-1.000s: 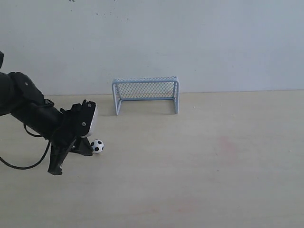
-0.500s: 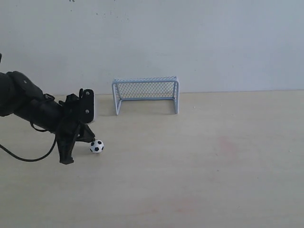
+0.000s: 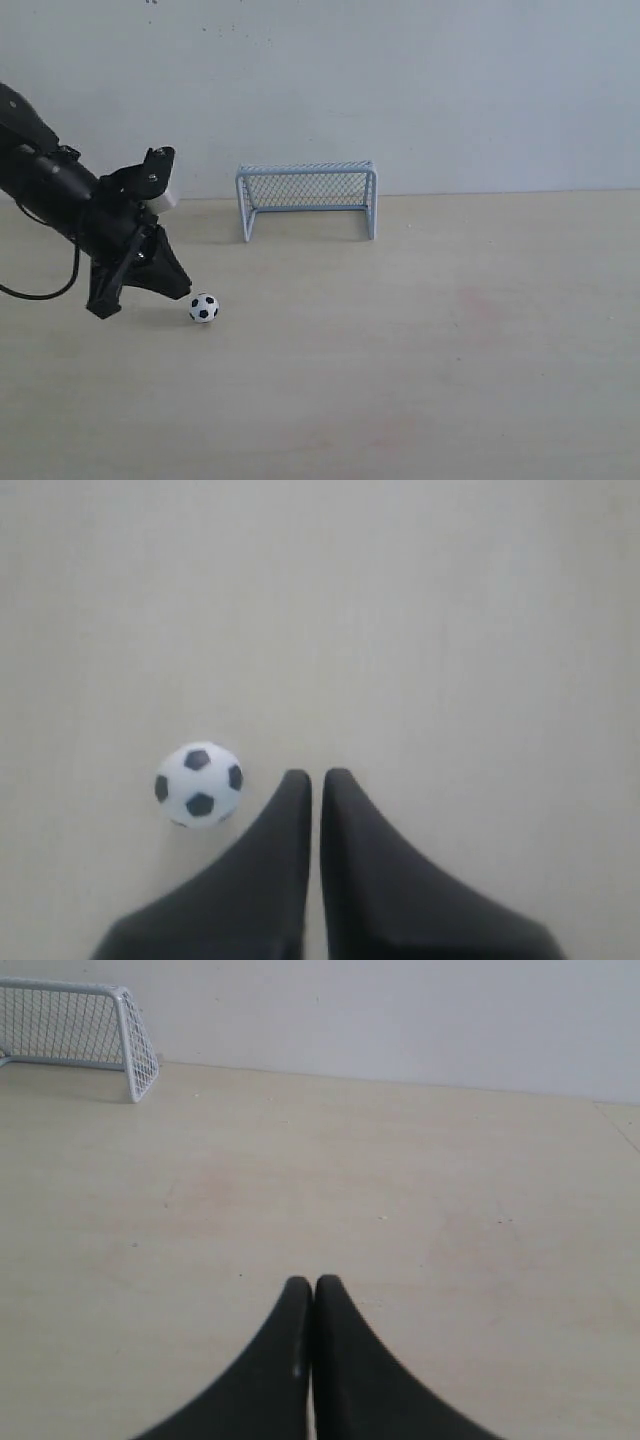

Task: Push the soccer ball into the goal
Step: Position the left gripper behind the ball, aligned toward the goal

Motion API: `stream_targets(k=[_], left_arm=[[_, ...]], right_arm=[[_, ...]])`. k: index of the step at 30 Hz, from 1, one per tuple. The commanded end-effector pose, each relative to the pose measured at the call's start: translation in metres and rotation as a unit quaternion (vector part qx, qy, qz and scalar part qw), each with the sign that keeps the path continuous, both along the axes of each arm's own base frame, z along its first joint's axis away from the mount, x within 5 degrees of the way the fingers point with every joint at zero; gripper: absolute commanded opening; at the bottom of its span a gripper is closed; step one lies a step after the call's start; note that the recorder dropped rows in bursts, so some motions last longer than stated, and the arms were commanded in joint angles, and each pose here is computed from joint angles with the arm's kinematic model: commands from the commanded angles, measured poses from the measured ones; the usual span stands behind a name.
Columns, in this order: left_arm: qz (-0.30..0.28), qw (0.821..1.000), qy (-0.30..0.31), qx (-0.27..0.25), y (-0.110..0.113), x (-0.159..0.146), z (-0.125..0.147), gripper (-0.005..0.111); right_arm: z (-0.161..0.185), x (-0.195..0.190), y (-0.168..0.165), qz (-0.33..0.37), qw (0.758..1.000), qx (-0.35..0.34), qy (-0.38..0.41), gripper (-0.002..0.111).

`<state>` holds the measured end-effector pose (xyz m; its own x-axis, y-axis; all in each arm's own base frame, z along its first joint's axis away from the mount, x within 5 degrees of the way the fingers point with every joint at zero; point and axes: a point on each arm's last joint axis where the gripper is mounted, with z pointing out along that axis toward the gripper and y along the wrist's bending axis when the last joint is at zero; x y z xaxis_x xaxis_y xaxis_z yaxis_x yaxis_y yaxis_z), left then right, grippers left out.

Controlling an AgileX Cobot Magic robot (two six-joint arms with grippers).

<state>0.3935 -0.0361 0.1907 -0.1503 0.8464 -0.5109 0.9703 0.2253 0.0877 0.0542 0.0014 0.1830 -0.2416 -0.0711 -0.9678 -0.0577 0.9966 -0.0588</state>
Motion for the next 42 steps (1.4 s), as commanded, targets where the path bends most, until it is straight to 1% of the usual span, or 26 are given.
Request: stream_targets(k=[1,4,5,8,9,12,14,17,21,31,38,40,42], left_arm=[[-0.044,0.997,0.035,0.047,0.01,-0.001,-0.005,0.004],[-0.079,0.993,0.019,0.09,0.013,0.005,-0.022,0.004],[-0.082,0.992,0.02,0.096,0.013,0.007,-0.029,0.004],[-0.132,0.985,0.001,0.113,0.011,0.012,-0.049,0.004],[-0.138,0.984,-0.006,0.117,0.009,0.014,-0.053,0.004],[-0.148,0.98,-0.03,0.129,0.001,0.019,-0.06,0.004],[-0.155,0.977,-0.047,0.136,-0.004,0.021,-0.059,0.004],[-0.176,0.971,-0.057,0.154,-0.012,0.022,-0.059,0.004],[-0.178,0.971,-0.047,0.153,-0.014,0.02,-0.059,0.004],[-0.183,0.967,-0.044,0.171,-0.011,0.021,-0.062,0.004],[-0.174,0.97,-0.035,0.168,-0.011,0.02,-0.062,0.004],[-0.165,0.972,-0.043,0.163,-0.013,0.022,-0.063,0.004],[-0.139,0.976,-0.079,0.147,-0.02,0.029,-0.061,0.004]], right_arm=[[0.001,0.0,0.0,-0.001,1.0,-0.001,-0.007,0.0],[0.001,0.0,0.0,-0.001,1.0,-0.001,-0.007,0.0],[0.001,0.0,0.0,-0.001,1.0,-0.001,-0.007,0.0],[0.001,0.0,0.0,-0.001,1.0,-0.001,-0.007,0.0],[0.001,0.0,0.0,-0.001,1.0,-0.001,-0.007,0.0],[0.001,0.0,0.0,-0.001,1.0,-0.001,-0.007,0.0],[0.001,0.0,0.0,-0.001,1.0,-0.001,-0.007,0.0],[0.001,0.0,0.0,-0.001,1.0,-0.001,-0.007,0.0],[0.001,0.0,0.0,-0.001,1.0,-0.001,-0.007,0.0],[0.001,0.0,0.0,-0.001,1.0,-0.001,-0.006,0.0],[0.001,0.0,0.0,-0.001,1.0,-0.001,-0.006,0.0],[0.001,0.0,0.0,-0.001,1.0,-0.001,-0.006,0.0],[0.001,0.0,0.0,-0.001,1.0,-0.001,-0.006,0.0]])
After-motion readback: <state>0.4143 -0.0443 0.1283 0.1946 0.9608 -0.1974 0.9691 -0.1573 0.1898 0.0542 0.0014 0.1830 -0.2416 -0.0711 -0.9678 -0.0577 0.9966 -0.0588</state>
